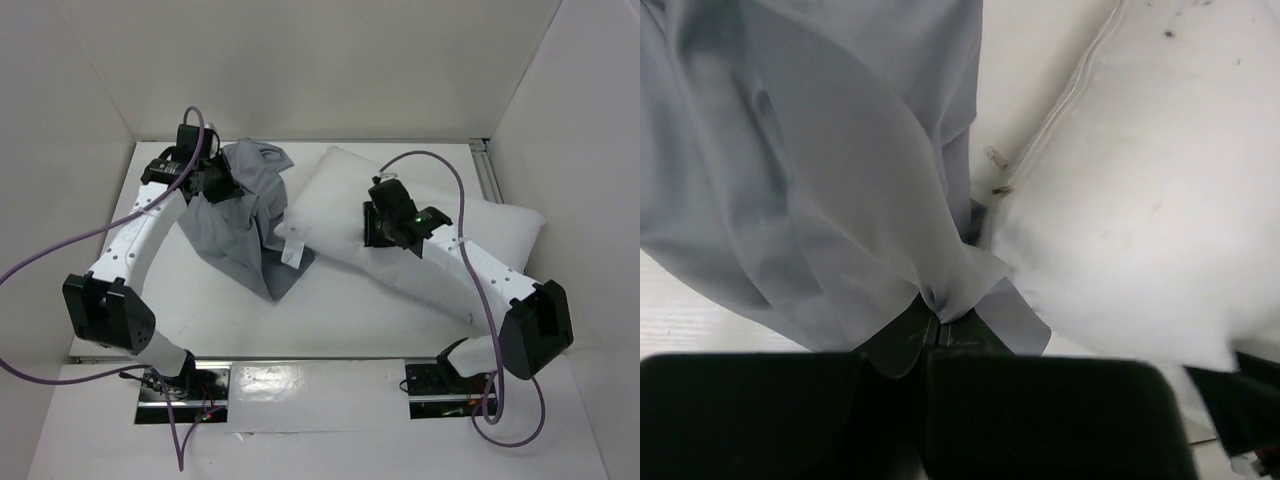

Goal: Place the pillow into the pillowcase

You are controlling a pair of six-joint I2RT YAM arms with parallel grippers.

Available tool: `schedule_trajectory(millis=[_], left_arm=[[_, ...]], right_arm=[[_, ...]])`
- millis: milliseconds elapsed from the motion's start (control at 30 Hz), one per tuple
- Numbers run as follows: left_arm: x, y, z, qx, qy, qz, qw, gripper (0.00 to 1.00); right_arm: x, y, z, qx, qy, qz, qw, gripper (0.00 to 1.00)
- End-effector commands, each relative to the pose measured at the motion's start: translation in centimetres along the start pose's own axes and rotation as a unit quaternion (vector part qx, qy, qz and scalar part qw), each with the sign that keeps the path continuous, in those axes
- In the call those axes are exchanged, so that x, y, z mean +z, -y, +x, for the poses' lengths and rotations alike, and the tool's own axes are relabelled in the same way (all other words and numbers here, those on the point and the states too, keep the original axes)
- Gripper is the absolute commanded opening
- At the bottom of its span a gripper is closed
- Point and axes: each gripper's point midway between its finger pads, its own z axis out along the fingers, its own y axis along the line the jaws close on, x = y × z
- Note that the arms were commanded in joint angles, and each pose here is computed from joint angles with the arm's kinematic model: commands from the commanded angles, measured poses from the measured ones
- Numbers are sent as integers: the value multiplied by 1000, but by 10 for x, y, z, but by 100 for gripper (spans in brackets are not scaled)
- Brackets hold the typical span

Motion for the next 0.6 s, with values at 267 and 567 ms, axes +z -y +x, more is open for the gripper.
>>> schedule_trajectory(millis=[267, 567], left_arm=[[4, -13, 4, 17, -24, -8, 1000, 0], [-1, -20, 7, 27, -23, -10, 999, 0]], right_arm=[[8, -71, -50, -15, 2, -3, 1000, 100], [135, -74, -35, 129, -56, 46, 989, 100]])
